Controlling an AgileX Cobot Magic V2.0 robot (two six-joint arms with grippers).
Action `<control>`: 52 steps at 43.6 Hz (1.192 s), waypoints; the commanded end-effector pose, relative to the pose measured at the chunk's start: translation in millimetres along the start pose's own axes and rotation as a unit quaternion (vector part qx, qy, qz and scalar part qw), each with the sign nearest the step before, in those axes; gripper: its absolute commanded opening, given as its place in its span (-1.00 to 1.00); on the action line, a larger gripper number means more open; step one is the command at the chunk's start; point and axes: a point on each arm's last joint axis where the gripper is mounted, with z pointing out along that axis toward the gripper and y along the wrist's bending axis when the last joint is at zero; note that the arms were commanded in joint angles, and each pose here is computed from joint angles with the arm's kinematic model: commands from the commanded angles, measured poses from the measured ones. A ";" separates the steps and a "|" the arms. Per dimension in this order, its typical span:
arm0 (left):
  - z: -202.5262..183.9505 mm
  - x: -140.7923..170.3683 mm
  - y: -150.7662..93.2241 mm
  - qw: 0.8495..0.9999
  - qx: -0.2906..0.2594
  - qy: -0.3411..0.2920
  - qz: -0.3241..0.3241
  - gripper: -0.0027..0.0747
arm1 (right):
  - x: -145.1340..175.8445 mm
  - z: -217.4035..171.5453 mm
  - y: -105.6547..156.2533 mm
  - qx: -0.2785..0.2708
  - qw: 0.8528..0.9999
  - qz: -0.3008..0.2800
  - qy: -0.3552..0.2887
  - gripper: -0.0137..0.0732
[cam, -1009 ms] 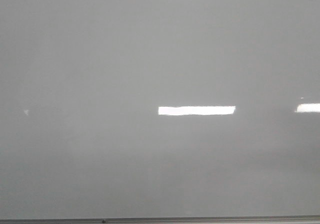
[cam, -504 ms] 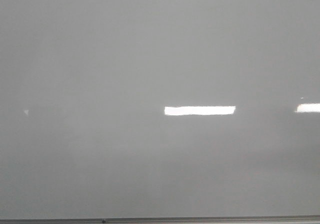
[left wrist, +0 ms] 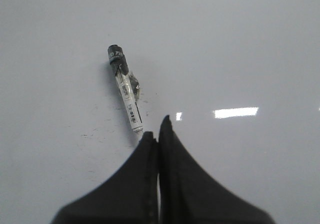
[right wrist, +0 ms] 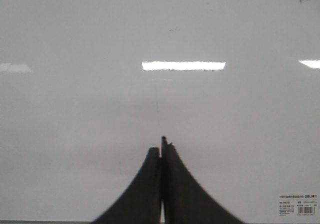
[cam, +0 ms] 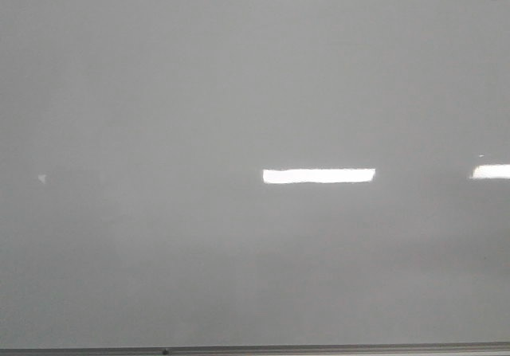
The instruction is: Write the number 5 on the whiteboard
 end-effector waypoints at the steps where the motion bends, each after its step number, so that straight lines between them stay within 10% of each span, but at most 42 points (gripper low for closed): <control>1: -1.2 -6.7 0.7 0.999 -0.002 -0.047 -0.005 -0.98 | -13.6 -3.3 -0.7 0.007 0.998 -0.004 -0.060 -0.84; 18: -12.2 -57.0 3.5 0.988 -0.011 -0.155 -0.006 -0.98 | -62.6 -20.1 0.2 0.008 0.981 0.012 -0.192 -0.84; 45: 20.2 -109.3 3.1 1.000 0.008 0.012 0.011 -0.97 | -139.9 -6.5 7.5 -0.007 0.998 0.011 -0.057 -0.84; 52: 20.2 -109.3 3.1 1.000 0.008 0.012 0.011 -0.50 | -139.4 -6.4 7.6 -0.007 0.998 0.011 -0.054 -0.68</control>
